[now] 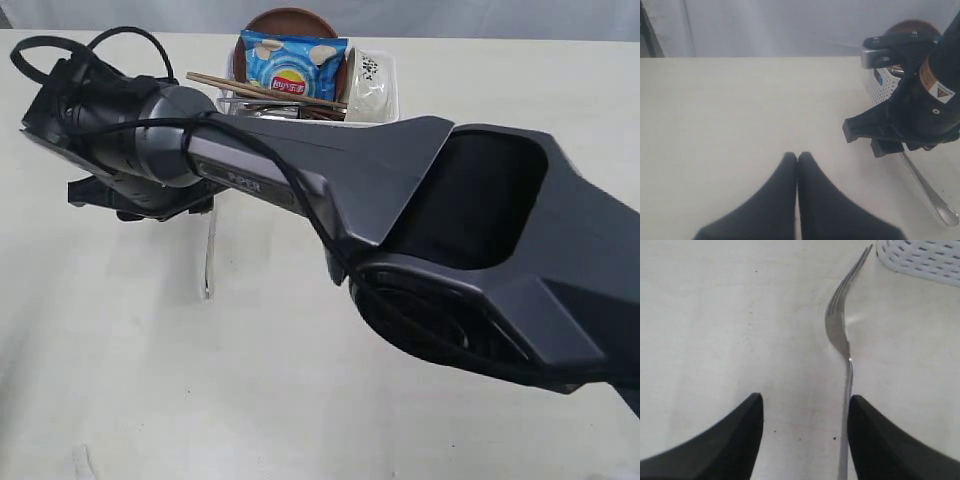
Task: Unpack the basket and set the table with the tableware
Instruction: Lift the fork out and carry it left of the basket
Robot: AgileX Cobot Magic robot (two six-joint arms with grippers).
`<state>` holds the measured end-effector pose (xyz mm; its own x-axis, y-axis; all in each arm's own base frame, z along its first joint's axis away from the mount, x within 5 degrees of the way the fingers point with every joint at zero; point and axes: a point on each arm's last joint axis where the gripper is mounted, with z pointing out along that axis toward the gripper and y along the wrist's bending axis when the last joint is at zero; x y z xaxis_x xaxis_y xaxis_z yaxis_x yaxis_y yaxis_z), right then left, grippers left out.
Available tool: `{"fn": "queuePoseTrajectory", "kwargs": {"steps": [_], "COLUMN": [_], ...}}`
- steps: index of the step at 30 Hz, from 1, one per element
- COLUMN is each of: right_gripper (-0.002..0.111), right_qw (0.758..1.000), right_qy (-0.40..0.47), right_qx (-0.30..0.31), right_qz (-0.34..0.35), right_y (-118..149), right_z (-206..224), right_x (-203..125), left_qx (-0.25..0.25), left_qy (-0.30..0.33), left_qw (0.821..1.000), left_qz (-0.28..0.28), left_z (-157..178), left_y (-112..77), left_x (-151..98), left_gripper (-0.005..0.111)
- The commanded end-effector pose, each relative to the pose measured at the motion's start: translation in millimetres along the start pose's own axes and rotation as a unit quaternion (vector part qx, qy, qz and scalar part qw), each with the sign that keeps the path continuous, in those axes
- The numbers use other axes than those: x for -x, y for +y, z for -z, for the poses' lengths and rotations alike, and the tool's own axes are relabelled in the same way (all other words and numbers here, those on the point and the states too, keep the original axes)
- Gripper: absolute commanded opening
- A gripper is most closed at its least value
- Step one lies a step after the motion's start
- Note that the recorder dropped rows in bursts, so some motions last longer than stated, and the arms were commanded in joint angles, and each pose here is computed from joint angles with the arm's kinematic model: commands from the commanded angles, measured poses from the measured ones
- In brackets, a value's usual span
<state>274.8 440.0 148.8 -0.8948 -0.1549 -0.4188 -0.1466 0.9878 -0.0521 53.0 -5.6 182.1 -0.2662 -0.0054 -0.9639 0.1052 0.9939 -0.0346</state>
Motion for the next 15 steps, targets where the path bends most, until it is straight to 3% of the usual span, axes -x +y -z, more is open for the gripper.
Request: {"fn": "queuePoseTrajectory", "kwargs": {"steps": [1,4,9,15], "right_gripper": [0.049,0.042,-0.001,-0.001], "right_qw": [0.999,0.997,0.991,0.990], "right_qy": [-0.008,-0.026,-0.051,-0.048], "right_qx": [-0.036,-0.049,-0.069,-0.079], "right_qz": [0.017,0.050,0.100,0.106], "right_y": [-10,-12,-15,-28], "right_z": [4,4,4,-2], "right_x": [6,9,15,27], "left_qx": [0.002,0.002,0.002,0.002], "left_qy": [-0.005,-0.005,-0.005,-0.005], "left_qw": [1.000,1.000,1.000,1.000], "left_qz": [-0.002,-0.002,-0.002,-0.002], "left_z": [0,0,0,0], "left_y": [0.3,0.3,0.3,0.3], "left_x": [0,0,0,0], "left_gripper": [0.000,0.000,0.000,0.000]}}
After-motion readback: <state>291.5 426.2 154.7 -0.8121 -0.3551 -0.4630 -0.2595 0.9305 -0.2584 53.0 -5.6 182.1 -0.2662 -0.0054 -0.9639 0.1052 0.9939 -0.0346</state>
